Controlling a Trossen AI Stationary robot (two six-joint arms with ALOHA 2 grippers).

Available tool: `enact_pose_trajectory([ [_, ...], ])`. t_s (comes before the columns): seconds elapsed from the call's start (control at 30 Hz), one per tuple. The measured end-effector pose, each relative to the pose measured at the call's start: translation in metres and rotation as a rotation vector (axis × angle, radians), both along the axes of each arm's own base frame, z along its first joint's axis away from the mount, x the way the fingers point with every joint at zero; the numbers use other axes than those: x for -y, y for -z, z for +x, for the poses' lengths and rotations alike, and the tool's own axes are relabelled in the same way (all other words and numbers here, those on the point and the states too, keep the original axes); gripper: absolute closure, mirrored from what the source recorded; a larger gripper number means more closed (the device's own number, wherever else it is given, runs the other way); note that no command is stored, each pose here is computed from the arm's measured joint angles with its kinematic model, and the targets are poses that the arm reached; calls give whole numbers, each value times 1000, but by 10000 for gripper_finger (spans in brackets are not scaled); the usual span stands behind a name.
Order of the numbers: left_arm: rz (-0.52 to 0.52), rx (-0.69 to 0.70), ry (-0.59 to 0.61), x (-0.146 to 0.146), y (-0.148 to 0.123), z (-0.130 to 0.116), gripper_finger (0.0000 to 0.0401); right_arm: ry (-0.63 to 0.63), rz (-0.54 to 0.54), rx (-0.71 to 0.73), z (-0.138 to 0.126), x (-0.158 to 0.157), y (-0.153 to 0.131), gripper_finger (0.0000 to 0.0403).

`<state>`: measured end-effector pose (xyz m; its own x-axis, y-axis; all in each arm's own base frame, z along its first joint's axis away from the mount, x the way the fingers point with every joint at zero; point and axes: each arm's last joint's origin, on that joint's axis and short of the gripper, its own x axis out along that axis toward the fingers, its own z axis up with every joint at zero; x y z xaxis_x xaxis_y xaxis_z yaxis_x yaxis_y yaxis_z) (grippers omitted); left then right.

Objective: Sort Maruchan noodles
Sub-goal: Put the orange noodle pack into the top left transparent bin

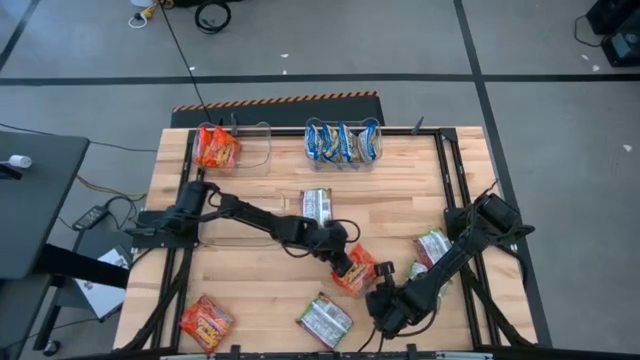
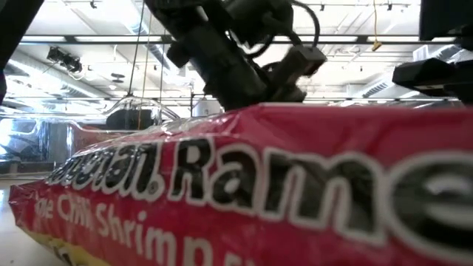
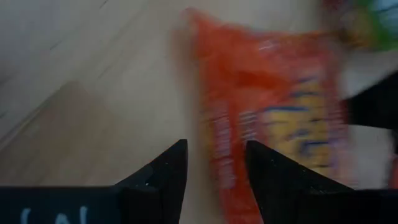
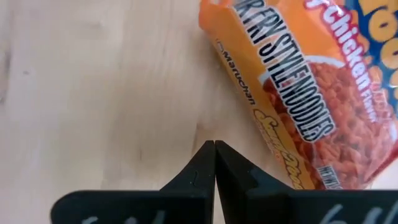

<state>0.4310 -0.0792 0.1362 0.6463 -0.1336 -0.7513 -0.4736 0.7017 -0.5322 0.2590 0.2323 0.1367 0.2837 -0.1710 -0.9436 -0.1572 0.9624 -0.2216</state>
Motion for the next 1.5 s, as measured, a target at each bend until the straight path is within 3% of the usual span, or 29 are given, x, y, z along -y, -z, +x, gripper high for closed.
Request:
enact_pose_trajectory([
  [0.2,-67,2,-15,1,12,5,234,23,11,4,-2,2,6,388],
  [0.53,-184,53,-5,1,6,10,234,7,-21,48,6,7,6,389],
  [0.77,-173,5,-6,0,6,6,234,-2,-22,51,16,17,6,389],
  [1.0,-84,-85,-48,-5,-5,-6,234,-8,-23,53,18,19,6,389],
  [1.5,-120,-100,-35,-1,-2,-7,234,13,-16,79,40,41,5,389],
])
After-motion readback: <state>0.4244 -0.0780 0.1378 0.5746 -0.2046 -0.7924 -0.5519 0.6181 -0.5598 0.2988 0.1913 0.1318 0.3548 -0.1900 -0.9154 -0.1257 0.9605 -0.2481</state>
